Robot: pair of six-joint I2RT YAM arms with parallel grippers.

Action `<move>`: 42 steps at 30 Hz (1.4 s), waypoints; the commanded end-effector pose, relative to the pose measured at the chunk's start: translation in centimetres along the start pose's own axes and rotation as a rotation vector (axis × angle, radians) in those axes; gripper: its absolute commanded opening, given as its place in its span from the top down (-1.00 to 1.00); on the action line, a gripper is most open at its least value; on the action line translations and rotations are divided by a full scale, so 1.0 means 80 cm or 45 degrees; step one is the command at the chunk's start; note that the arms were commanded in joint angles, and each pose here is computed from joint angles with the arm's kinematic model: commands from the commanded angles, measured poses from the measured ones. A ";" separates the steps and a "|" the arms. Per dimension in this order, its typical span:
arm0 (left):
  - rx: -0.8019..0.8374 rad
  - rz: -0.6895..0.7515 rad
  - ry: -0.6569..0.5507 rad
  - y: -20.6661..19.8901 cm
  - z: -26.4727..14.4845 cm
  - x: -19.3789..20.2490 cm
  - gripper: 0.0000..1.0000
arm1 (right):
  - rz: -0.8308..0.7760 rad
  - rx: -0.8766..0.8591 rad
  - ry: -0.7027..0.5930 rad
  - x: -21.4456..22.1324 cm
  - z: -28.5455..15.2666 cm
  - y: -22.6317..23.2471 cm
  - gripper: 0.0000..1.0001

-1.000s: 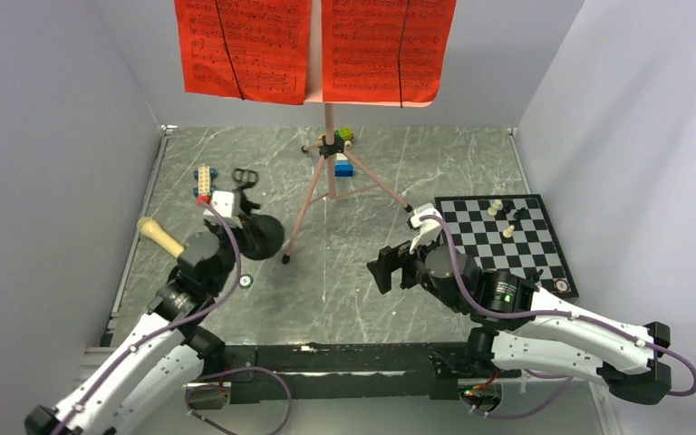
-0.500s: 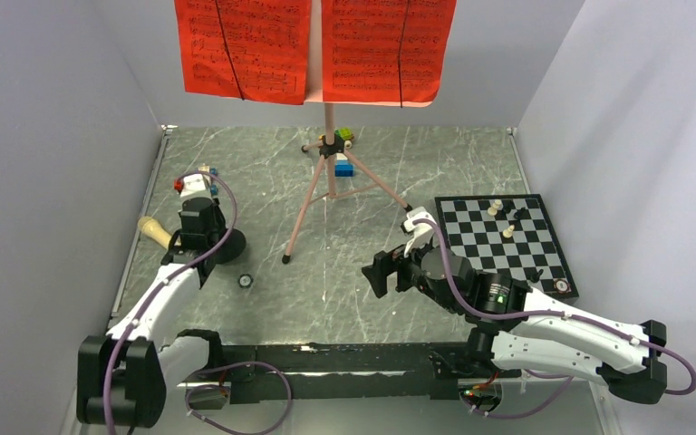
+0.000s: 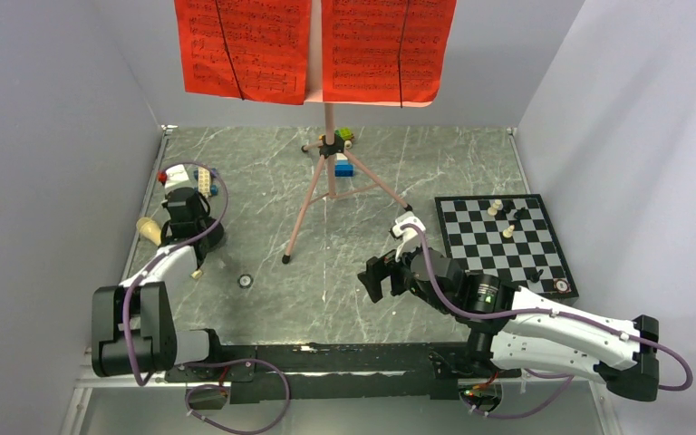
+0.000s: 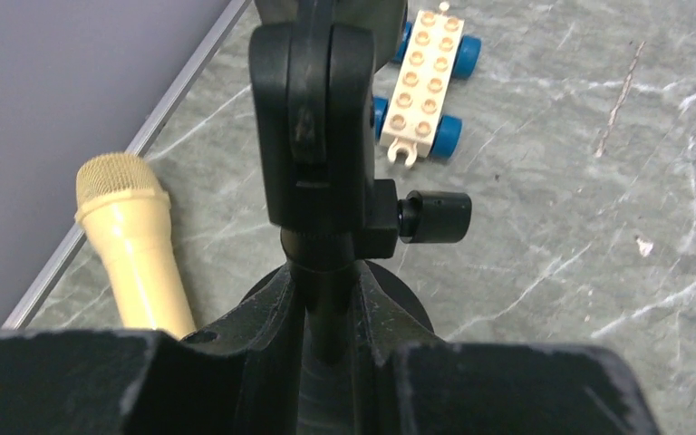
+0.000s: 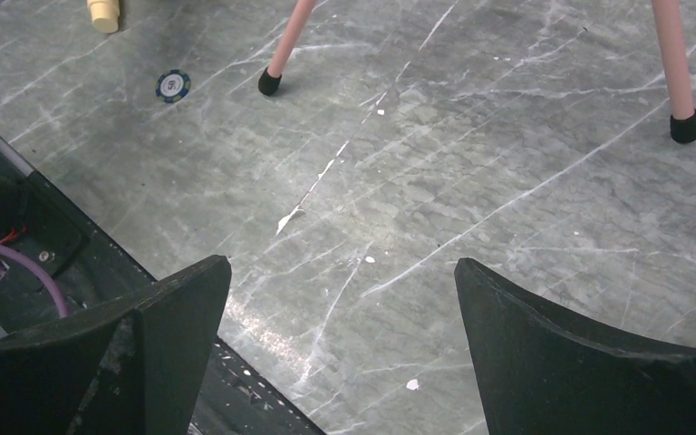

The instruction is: Pack up the instrument practice props

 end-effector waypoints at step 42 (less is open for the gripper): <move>0.973 -0.087 -0.469 -0.162 -0.203 -0.135 -0.99 | -0.045 0.045 -0.053 -0.030 -0.002 -0.003 -0.99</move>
Point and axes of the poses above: each gripper's point midway between its finger pads, its own z axis out along the fingers, its own y axis along the line the jaws close on, x = y × z, the point moved 2 cm from there along -z, back along the fingers, and after that the axes turned 2 degrees about z, right-handed, at the moved point
